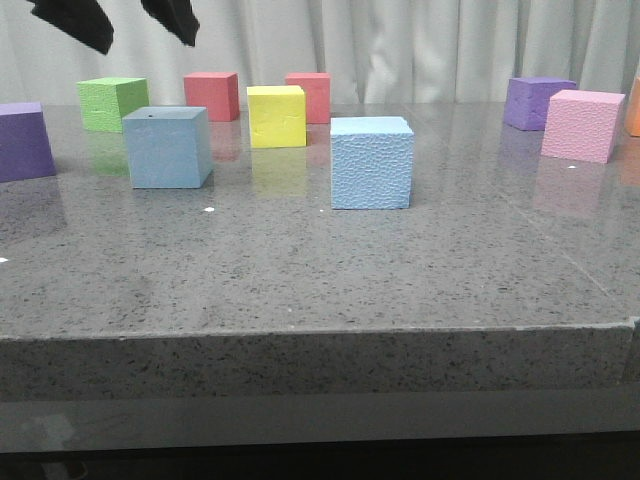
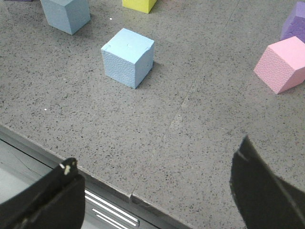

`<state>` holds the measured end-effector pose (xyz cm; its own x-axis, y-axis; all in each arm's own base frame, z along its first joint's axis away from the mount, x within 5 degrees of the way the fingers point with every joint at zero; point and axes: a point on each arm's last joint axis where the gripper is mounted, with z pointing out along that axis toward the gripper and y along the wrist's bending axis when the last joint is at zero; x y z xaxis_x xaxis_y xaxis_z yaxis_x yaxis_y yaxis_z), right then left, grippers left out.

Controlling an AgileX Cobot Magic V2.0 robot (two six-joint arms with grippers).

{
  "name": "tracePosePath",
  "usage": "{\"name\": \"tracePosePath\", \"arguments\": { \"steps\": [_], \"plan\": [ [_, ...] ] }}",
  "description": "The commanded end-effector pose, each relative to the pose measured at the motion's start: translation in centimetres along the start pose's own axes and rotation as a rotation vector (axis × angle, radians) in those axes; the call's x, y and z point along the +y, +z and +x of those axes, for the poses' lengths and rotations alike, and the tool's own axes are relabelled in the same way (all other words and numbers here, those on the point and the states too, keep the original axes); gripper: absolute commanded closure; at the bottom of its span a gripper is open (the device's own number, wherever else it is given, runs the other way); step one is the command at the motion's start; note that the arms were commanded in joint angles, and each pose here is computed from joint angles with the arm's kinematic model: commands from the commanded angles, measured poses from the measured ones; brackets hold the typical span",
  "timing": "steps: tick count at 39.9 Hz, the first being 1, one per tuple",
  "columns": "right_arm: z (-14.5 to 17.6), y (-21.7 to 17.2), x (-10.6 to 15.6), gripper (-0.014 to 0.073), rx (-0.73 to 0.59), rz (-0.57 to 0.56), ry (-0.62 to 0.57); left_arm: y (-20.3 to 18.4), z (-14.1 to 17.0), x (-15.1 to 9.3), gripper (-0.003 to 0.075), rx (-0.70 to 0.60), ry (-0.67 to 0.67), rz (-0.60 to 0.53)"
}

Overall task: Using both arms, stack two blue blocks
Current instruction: 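Lower the left gripper and grasp the light blue cube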

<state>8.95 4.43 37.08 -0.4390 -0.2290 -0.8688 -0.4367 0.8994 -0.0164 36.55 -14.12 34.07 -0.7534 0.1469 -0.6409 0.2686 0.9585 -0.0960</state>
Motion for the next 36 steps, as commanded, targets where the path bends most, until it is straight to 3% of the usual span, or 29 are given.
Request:
{"name": "tracePosePath", "arguments": {
  "steps": [1, 8, 16, 36],
  "plan": [
    [-1.2, -0.5, -0.1, -0.0032, -0.094, 0.005, -0.009, -1.6, -1.6, -0.9, 0.0171, -0.073, -0.005, -0.040],
    [-1.2, -0.5, -0.1, -0.0032, -0.094, 0.005, -0.009, 0.1, -1.5, -2.1, 0.0171, -0.028, -0.007, -0.066],
    [-1.2, -0.5, -0.1, -0.0032, -0.094, 0.005, -0.009, 2.1, -1.3, -2.2, 0.0172, 0.005, -0.075, -0.064],
    [-1.2, -0.5, -0.1, -0.0032, -0.094, 0.005, -0.009, 4.8, -0.5, -2.1, 0.0174, 0.070, -0.067, -0.084]
  ]
}}
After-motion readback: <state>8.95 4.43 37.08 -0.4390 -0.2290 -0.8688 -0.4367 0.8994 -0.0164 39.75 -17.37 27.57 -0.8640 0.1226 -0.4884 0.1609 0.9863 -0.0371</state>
